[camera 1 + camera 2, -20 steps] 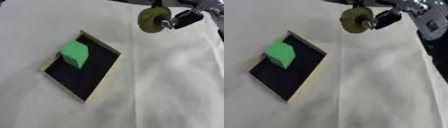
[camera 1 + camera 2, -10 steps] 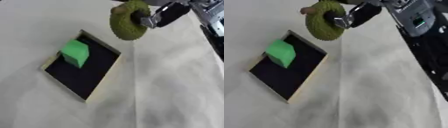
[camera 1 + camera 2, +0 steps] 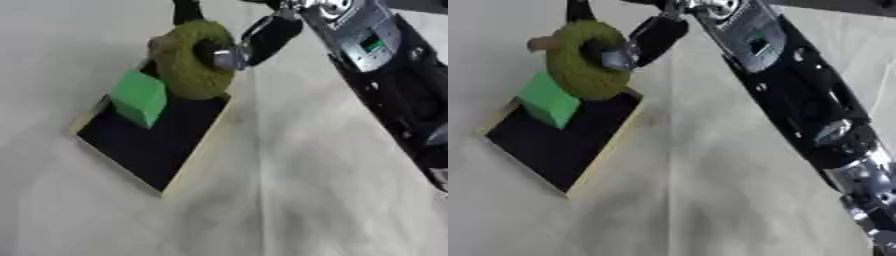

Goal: Pick up objects on the table and place them in the box.

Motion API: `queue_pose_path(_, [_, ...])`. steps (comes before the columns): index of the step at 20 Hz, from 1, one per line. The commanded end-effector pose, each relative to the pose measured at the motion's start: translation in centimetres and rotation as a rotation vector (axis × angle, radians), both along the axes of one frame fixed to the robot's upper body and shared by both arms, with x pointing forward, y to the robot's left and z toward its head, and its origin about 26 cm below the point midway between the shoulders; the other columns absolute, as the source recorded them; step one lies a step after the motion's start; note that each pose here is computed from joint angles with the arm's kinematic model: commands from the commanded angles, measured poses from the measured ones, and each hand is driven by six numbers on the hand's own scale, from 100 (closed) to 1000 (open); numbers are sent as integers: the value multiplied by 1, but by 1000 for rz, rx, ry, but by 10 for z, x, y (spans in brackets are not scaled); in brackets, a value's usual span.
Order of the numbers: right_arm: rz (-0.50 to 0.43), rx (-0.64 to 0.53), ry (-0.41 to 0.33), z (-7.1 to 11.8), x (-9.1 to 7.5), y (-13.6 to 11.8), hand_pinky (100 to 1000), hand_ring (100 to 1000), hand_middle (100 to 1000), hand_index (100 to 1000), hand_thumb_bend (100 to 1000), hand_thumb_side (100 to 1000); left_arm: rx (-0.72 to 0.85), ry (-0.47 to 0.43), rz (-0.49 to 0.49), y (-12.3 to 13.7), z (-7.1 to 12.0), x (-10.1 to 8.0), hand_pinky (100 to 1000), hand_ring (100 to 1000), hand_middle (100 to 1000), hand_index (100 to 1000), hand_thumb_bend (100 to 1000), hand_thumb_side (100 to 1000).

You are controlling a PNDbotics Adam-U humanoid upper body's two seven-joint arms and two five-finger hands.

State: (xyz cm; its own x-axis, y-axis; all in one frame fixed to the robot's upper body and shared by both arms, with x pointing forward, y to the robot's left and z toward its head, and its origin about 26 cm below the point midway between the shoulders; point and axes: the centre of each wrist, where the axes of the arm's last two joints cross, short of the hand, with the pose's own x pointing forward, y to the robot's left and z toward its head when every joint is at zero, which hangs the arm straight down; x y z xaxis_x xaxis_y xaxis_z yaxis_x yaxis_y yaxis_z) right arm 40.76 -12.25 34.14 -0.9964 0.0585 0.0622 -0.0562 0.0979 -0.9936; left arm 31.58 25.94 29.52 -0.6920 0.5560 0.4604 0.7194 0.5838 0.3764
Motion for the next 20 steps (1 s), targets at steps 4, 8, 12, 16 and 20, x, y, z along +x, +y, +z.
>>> queue_pose_path(4, [151, -245, -216, -2, 0, 16, 851, 720, 393, 621, 100, 210, -15, -33, -6, -3, 8, -5, 905, 846, 869, 858, 100, 672])
queue_pose_path(8, [137, -270, -223, -14, 4, 21, 852, 724, 402, 630, 100, 213, -10, -33, -6, -3, 8, -4, 906, 846, 871, 859, 100, 672])
queue_pose_path(12, [117, -303, -220, -27, 9, 24, 860, 756, 475, 682, 100, 220, -4, -35, -6, -2, 7, -5, 906, 847, 872, 859, 100, 672])
queue_pose_path(16, [110, -355, -259, -34, 11, 25, 899, 883, 751, 833, 100, 222, 1, -34, -4, -1, 7, -5, 906, 847, 873, 860, 100, 672])
queue_pose_path(20, [123, -412, -340, -34, 10, 23, 959, 996, 886, 943, 100, 403, 2, -30, -2, -1, 6, -5, 906, 847, 873, 861, 100, 672])
